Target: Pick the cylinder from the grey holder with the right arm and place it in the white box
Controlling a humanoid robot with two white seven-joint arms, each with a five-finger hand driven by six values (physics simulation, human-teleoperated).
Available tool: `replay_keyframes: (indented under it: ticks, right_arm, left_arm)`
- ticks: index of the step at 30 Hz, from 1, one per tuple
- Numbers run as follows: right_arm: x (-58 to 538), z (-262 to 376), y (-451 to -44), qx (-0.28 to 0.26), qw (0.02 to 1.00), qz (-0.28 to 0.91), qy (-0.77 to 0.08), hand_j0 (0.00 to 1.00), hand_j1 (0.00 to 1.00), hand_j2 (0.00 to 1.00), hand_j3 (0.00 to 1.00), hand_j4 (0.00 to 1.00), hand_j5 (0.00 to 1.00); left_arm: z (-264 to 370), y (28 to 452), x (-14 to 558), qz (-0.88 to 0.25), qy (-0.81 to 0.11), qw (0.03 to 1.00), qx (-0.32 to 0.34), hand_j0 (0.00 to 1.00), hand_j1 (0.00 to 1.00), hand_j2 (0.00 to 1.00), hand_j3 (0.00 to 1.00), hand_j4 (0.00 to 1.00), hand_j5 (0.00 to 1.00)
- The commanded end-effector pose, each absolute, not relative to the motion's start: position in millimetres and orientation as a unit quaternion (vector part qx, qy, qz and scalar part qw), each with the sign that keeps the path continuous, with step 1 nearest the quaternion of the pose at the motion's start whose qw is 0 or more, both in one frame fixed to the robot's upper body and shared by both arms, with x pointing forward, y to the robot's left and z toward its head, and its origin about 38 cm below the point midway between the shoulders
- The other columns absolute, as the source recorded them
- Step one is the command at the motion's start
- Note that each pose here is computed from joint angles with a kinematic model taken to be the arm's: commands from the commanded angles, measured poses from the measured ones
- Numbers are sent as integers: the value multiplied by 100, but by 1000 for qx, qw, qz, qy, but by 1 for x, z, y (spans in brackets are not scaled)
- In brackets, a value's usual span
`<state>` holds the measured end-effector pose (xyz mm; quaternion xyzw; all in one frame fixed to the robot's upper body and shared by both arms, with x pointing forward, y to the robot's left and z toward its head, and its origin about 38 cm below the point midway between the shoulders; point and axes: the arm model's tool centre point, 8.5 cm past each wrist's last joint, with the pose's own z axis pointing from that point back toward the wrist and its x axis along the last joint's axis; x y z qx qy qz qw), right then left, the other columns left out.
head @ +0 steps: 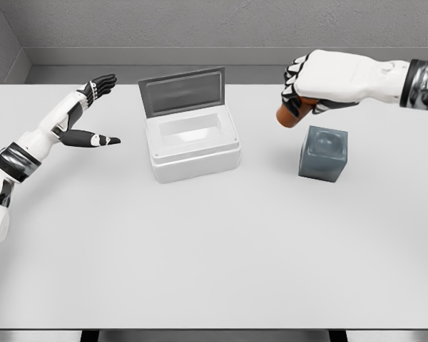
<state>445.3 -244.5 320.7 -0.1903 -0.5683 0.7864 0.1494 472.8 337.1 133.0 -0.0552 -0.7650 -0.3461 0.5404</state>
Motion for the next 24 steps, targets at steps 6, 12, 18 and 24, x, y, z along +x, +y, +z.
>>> replay_keyframes:
  ticks: [6,12,18,24]
  right_arm:
    - [448,317,-228,-176,145,784,-577,24,24,24,24,24,24]
    - [456,311,-205,-158,142,786,-581,24,24,24,24,24,24]
    - [467,300,-184,-139,145,795,-573,24,24,24,24,24,24]
    - [492,289,-151,-134,155,802,-562,24,24,24,24,24,24]
  left_arm:
    - [133,338,473,-342,-766,541,-56,100,100,100,100,100,100]
    - [133,338,473,-343,-766,541,-56,100,100,100,100,100,100]
    - [133,339,473,-342,-766,541,-56,100,100,100,100,100,100]
    - [133,338,473,-343,-766,541,-56,100,100,100,100,100,100]
